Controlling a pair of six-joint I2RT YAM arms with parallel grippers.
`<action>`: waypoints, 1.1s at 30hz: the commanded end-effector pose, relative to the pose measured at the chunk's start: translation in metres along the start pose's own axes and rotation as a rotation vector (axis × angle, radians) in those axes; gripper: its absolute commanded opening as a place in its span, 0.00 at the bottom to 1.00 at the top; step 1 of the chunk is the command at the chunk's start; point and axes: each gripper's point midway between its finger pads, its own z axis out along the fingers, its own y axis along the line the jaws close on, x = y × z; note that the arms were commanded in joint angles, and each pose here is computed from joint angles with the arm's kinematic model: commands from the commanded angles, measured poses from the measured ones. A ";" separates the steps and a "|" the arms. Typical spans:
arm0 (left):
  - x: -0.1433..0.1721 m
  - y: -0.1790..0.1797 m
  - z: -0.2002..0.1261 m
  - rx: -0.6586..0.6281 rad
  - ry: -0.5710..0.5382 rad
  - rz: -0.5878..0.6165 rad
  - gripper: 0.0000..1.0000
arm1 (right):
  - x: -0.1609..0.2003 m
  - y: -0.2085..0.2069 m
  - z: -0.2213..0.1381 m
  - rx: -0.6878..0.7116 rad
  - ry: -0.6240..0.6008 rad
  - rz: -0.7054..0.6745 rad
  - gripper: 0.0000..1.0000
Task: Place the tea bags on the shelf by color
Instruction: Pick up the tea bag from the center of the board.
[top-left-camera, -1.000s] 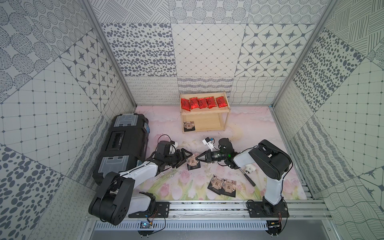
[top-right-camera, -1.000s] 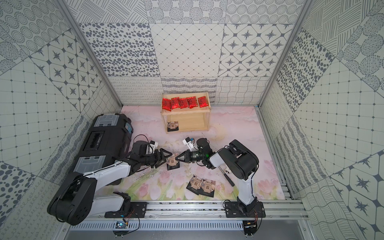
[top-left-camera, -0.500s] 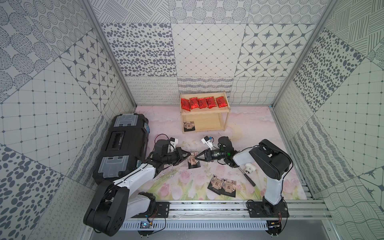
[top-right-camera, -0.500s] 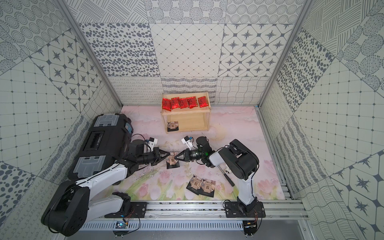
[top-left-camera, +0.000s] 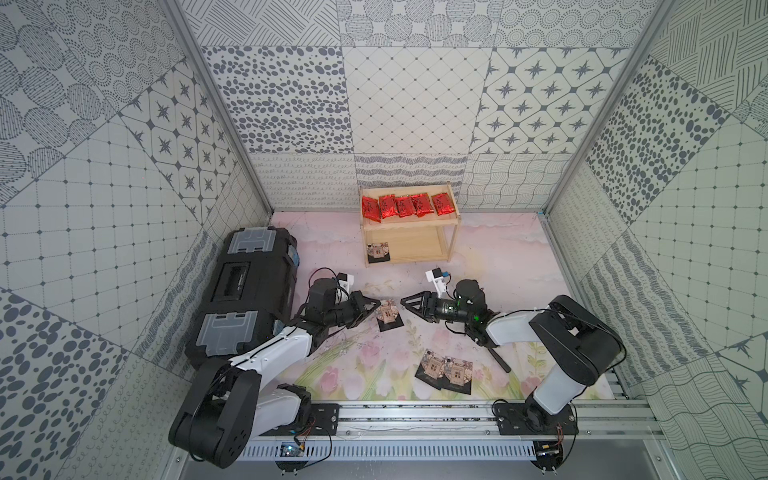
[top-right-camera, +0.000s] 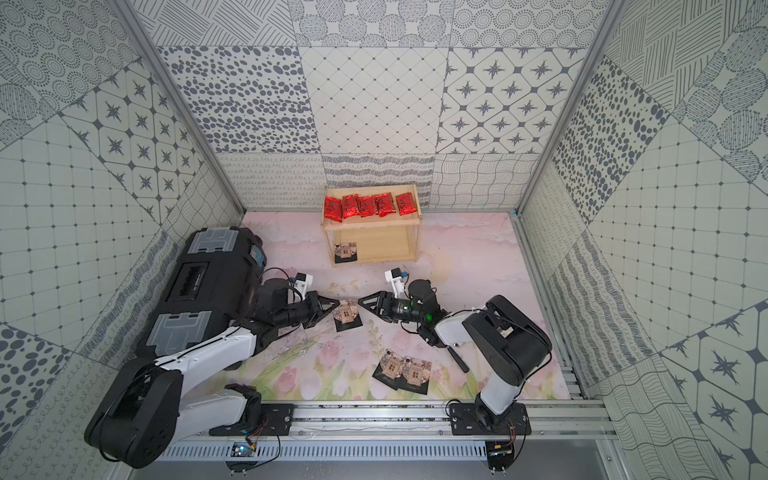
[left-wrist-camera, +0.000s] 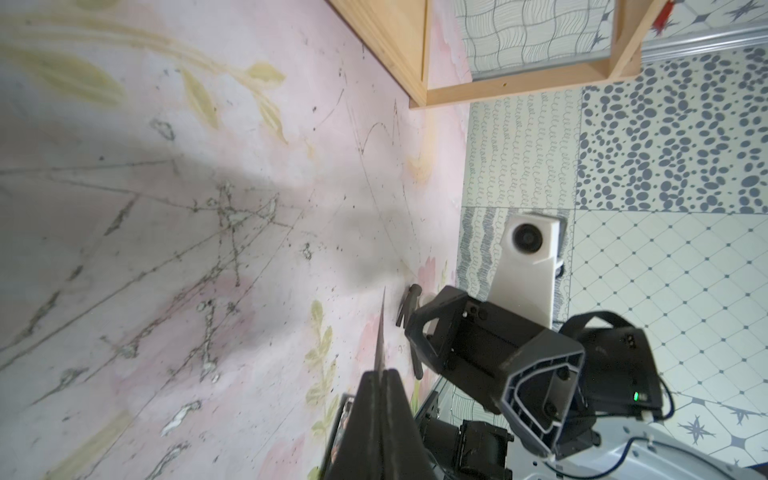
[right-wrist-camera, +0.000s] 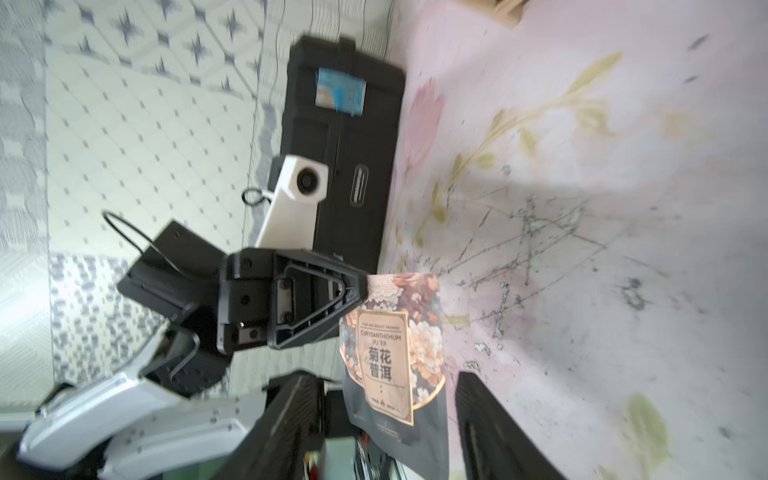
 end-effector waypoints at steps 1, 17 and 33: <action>-0.042 -0.058 -0.006 0.210 -0.200 0.060 0.00 | -0.036 0.020 -0.019 -0.055 -0.266 0.103 0.68; -0.061 -0.110 -0.010 0.368 -0.284 0.063 0.00 | -0.032 0.062 0.016 -0.291 -0.235 0.176 0.58; -0.057 -0.104 -0.007 0.345 -0.266 0.062 0.00 | -0.041 0.069 0.022 -0.307 -0.264 0.155 0.00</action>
